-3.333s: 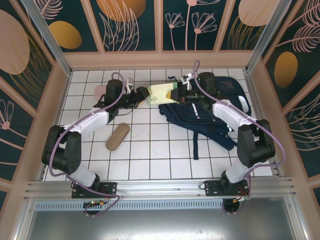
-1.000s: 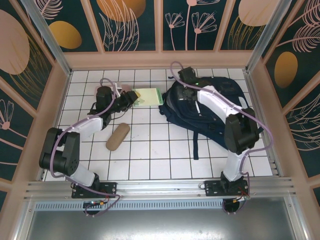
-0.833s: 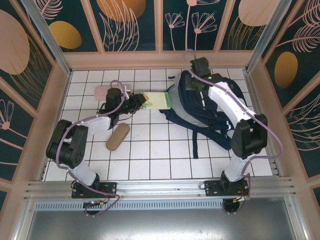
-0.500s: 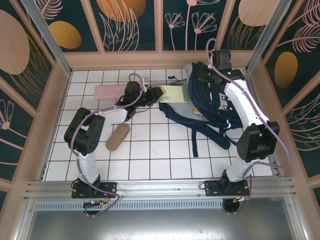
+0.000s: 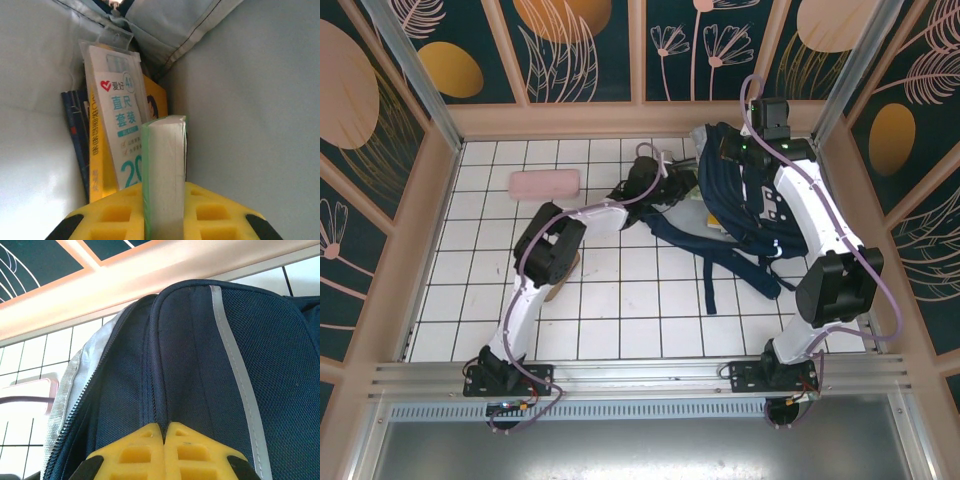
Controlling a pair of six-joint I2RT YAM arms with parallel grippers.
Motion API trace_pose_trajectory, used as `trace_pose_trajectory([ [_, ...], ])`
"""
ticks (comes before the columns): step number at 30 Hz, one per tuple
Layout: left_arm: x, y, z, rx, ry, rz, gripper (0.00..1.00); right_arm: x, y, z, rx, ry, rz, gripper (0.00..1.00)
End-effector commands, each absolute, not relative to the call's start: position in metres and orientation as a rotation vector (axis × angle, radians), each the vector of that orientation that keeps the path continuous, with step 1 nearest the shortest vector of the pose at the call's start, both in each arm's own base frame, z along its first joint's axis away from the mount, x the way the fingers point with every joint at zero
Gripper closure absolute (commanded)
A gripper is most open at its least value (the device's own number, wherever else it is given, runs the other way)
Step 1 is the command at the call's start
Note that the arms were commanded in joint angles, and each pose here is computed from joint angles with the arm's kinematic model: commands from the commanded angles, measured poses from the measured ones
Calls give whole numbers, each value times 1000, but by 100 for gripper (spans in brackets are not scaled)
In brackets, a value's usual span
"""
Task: Pack the student bag
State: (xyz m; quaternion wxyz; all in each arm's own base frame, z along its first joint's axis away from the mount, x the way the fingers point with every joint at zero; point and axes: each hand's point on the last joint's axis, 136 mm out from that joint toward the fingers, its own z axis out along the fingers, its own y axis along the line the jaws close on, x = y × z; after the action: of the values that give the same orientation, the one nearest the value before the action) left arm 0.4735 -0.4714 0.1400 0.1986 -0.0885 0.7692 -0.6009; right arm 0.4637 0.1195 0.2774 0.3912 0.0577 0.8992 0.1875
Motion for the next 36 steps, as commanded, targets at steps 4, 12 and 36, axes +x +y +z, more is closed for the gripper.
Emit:
trace_pose_trajectory([
  [4, 468, -529, 131, -224, 2216, -1662, 92, 461, 127, 340, 114, 2095, 580, 100],
  [12, 463, -543, 125, -169, 2287, -1543, 46, 460, 125, 335, 113, 2108, 571, 100],
  [36, 459, -503, 100, -158, 2416, -1372, 41, 448, 114, 315, 148, 2139, 579, 100],
])
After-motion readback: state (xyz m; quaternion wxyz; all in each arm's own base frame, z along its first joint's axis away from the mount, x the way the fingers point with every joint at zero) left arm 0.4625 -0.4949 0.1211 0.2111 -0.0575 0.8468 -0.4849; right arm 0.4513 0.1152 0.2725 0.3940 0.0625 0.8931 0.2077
